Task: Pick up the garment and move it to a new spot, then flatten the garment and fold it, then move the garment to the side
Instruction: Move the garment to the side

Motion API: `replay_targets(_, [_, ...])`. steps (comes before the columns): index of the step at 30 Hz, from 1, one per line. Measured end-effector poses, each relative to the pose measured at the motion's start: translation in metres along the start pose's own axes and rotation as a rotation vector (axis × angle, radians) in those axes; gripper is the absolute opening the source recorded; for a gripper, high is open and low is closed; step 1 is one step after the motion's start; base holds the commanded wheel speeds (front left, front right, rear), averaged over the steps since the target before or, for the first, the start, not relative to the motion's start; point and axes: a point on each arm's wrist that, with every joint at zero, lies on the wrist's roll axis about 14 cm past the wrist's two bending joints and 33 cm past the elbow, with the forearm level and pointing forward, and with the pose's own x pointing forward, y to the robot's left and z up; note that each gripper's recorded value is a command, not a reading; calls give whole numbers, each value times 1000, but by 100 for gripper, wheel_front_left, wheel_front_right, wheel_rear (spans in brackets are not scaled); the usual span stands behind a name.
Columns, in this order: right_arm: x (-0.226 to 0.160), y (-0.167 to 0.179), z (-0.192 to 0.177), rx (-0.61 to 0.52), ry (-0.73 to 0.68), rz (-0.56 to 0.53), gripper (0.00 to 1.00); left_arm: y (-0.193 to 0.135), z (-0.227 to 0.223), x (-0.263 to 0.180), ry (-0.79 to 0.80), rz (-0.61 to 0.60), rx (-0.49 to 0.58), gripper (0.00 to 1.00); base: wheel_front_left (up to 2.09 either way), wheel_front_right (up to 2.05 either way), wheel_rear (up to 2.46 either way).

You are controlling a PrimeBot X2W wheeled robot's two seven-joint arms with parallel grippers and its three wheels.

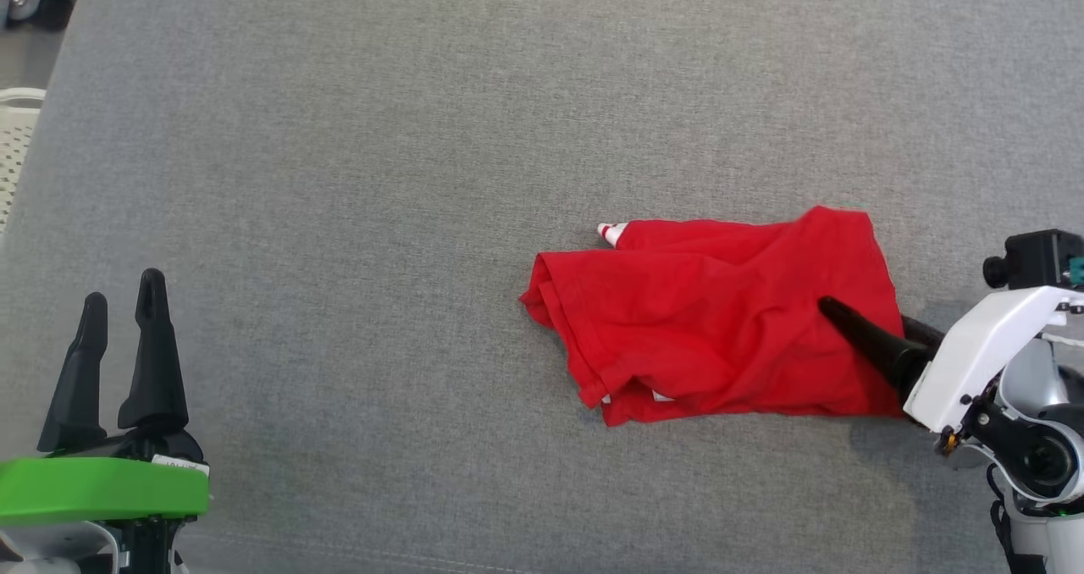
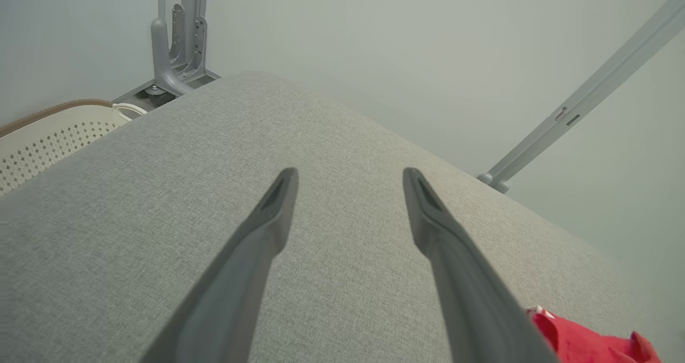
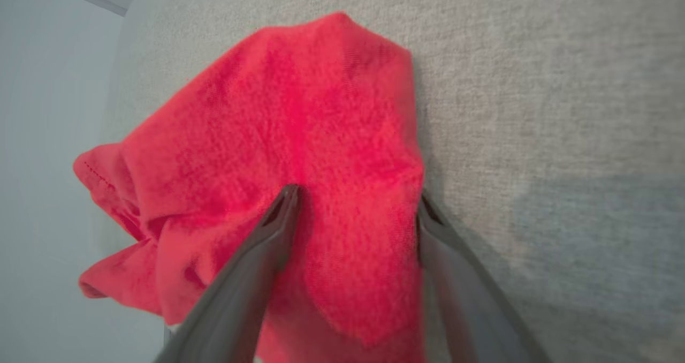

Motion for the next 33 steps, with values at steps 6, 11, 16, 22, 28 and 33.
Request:
replay_targets(6, [14,-1,-17,94,75,3,0,4,2,-5,-16,13,-15,100,0,0,0])
replay_targets(11, [19,23,-7,109,84,81,0,0,1,-8,-17,0,-27,100,0,0,0])
replay_targets(16, [-5,69,45,55,12,249,0,1,6,-10,-35,0,-29,100,0,0,0])
replay_targets(22, [-63,-10,98,-80,-20,-64,0,-7,1,-3,-22,-25,-31,100,0,0,0])
replay_targets(28, [-119,-77,139,-122,-38,-373,0,-9,-4,8,-1,-37,-13,100,0,0,0])
replay_targets(33, [-138,-114,151,-118,-34,-518,0,-17,-16,21,36,-61,-5,100,0,0,0])
